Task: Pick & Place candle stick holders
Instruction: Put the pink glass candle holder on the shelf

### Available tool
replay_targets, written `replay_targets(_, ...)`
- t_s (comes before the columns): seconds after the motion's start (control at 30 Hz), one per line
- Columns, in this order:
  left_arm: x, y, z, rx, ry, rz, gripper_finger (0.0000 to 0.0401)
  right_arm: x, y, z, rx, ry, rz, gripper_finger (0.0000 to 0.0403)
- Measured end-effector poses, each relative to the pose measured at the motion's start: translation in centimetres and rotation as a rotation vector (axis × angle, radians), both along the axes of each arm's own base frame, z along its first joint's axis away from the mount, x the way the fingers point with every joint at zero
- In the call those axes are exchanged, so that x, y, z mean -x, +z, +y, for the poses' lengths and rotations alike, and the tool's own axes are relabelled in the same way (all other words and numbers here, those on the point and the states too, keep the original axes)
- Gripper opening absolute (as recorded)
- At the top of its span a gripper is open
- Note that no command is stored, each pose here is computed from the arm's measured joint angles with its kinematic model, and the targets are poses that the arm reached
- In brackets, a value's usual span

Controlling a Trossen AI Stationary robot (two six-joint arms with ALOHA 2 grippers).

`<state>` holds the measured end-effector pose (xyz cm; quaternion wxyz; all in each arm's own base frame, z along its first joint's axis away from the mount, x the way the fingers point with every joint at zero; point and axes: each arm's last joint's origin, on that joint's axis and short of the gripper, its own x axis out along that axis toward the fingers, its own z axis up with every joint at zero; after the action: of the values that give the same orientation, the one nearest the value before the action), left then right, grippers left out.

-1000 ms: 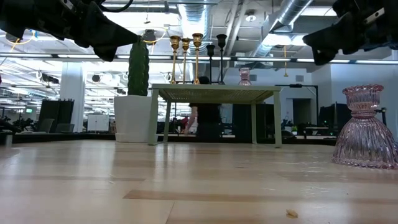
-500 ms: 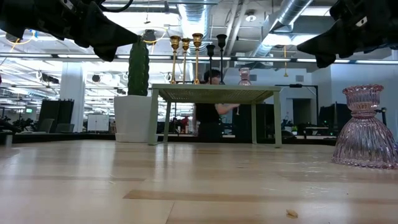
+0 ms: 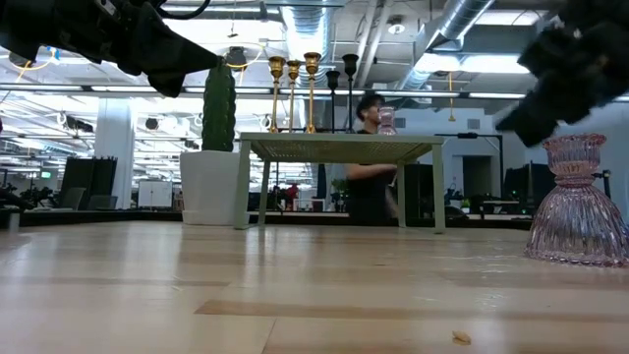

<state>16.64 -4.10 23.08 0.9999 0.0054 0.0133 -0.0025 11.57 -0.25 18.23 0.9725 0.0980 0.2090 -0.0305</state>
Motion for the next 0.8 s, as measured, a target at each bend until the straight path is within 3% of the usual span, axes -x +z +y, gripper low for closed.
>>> replay_targets(0.13, 0.0, 0.0, 0.0, 0.0, 0.0, 0.0, 0.0008, 0.3, -1.0, 0.4, -0.106, -0.02, 0.118, 0.0001)
replay_targets(0.27, 0.0, 0.0, 0.0, 0.0, 0.0, 0.0, 0.0008, 0.2, -1.3, 0.8, -0.139, -0.011, 0.151, 0.0001)
replay_targets(0.47, 0.0, 0.0, 0.0, 0.0, 0.0, -0.001, 0.0008, 0.0, -1.7, 1.9, -0.2, 0.148, 0.207, 0.0001)
replay_targets(0.63, 0.0, 0.0, 0.0, 0.0, 0.0, -0.001, 0.0008, -0.6, -1.7, 3.1, -0.265, 0.203, 0.212, 0.0)
replay_targets(0.8, 0.0, 0.0, 0.0, 0.0, 0.0, 0.0, 0.0008, -0.8, -2.4, 4.2, -0.254, 0.131, 0.264, 0.0)
